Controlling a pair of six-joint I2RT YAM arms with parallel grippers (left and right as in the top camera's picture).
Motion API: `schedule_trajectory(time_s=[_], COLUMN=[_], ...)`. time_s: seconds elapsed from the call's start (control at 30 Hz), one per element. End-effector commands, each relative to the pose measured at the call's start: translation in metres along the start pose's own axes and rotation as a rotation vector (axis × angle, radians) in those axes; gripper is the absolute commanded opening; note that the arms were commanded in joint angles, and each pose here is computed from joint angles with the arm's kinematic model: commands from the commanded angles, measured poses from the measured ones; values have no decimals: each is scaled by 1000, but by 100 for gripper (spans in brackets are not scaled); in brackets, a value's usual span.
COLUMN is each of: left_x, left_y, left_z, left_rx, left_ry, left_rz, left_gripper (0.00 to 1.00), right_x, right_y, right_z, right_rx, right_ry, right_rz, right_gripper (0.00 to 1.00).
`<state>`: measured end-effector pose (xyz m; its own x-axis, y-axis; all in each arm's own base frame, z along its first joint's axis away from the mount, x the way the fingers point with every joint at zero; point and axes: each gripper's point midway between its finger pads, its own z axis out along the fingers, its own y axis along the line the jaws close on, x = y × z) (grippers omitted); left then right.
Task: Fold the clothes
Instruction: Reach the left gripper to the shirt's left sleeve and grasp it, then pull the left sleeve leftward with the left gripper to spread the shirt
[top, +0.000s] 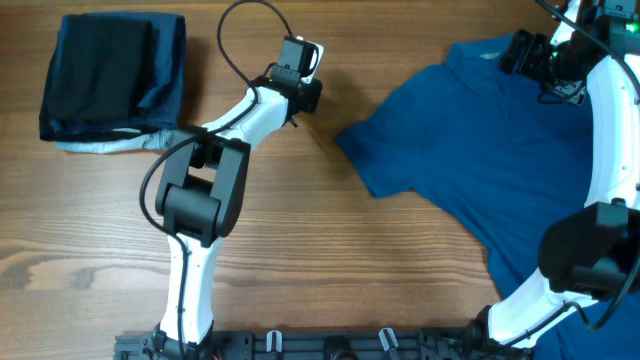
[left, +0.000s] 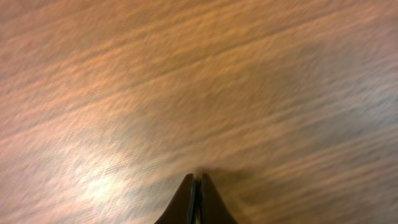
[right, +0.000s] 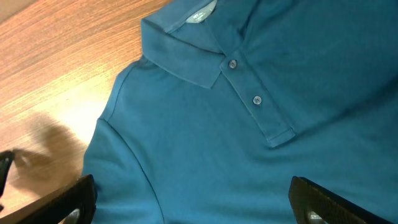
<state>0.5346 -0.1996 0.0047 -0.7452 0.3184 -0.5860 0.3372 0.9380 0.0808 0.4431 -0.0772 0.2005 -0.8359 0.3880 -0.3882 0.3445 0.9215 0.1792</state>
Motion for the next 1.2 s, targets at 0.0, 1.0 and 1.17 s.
schedule_trajectory(time_s=[0.0, 1.0, 1.17], left_x=[-6, 43, 54], left_y=[-21, -129, -140], left_z=[-42, -55, -44], left_rx=[62, 576, 587], left_ry=[8, 102, 121], left_rz=[13, 297, 310], left_gripper=[4, 68, 58], right_x=[-6, -6, -6], right_y=[1, 1, 1], right_z=[-10, -10, -10], right_rx=[-1, -1, -1], right_ry=[-33, -33, -33], right_rz=[3, 4, 4], right_gripper=[100, 100, 100])
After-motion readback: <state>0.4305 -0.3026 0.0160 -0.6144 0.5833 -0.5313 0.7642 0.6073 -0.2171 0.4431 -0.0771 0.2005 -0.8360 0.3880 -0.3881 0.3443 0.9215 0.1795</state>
